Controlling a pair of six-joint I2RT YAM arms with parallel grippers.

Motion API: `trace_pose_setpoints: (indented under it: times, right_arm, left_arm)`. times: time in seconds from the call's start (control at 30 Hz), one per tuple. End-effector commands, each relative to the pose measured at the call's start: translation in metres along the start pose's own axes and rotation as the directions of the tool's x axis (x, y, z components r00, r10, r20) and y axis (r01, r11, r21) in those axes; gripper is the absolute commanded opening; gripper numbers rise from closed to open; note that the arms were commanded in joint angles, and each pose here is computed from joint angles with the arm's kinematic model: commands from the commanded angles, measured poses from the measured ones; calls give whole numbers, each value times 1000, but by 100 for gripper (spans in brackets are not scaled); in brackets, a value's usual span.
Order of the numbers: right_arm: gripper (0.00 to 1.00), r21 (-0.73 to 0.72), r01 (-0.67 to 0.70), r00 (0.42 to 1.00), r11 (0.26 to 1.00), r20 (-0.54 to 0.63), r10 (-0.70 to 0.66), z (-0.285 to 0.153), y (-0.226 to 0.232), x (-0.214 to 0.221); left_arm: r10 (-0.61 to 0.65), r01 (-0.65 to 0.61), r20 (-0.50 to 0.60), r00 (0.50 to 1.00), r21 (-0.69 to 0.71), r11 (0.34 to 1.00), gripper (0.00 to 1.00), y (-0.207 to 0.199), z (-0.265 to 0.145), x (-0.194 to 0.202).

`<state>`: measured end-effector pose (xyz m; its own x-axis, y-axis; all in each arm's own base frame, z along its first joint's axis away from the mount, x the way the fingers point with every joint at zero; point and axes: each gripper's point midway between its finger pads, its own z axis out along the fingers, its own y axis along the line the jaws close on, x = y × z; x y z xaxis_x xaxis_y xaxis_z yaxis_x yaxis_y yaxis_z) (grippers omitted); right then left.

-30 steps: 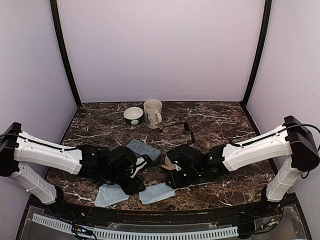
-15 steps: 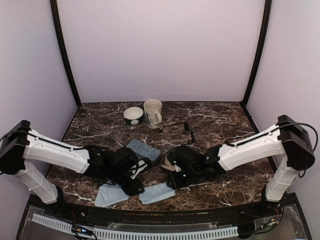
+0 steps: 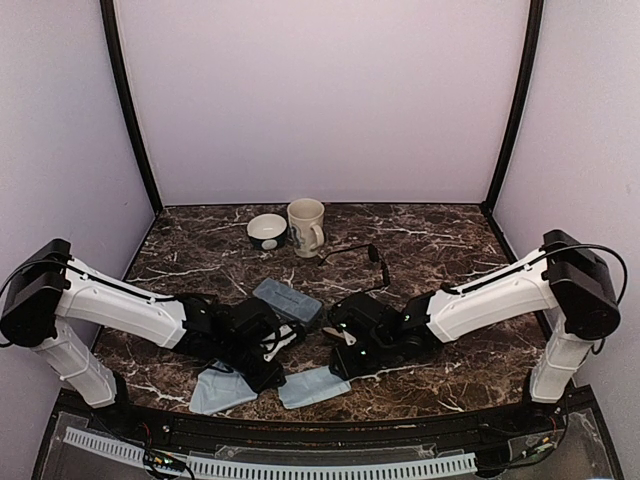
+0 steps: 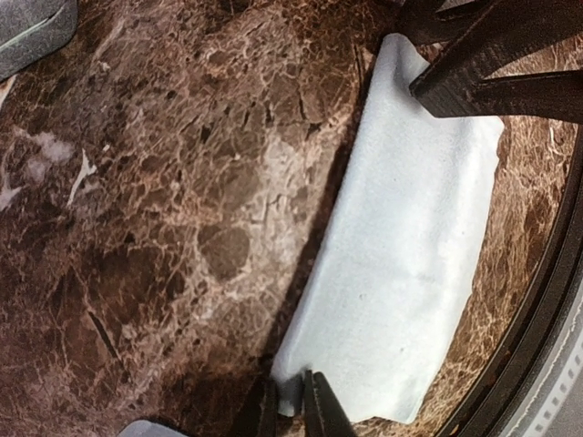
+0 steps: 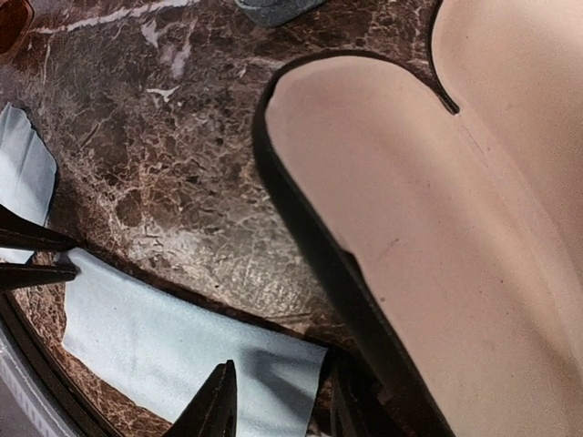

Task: Organize the sunglasses
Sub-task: Pick up the glasses cleaning cloth from the center of the board.

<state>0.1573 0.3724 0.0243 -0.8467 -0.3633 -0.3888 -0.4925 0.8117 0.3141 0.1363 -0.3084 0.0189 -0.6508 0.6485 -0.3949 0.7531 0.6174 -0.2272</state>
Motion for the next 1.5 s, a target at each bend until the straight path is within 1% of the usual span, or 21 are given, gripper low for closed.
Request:
trace_pose_setpoints:
  times: [0.0, 0.23, 0.57, 0.83, 1.23, 1.47]
  right_arm:
    - [36, 28, 28, 999, 999, 44, -29, 3, -4, -11]
    - [36, 35, 83, 995, 996, 53, -85, 5, -6, -12]
    - [32, -17, 167, 985, 986, 48, -167, 9, -3, -7]
    - [22, -30, 191, 981, 981, 43, -190, 10, -2, -5]
    - [0, -36, 191, 980, 981, 67, -188, 4, 1, -10]
    - [0, -51, 153, 980, 987, 134, -145, -17, 5, -21]
  left_arm:
    - [3, -3, 12, 1000, -14, 1000, 8, 5, -2, 0]
    - [10, -9, 28, 1000, -44, 999, 0, 11, -2, -7]
    - [24, -23, 27, 999, -45, 999, 0, 11, -1, -10]
    - [27, -26, 22, 999, -44, 999, 0, 11, -1, -10]
    - [16, -14, 48, 999, -35, 999, 0, 8, -5, -18]
    - [32, -29, 102, 994, -23, 999, 0, 0, -17, -40]
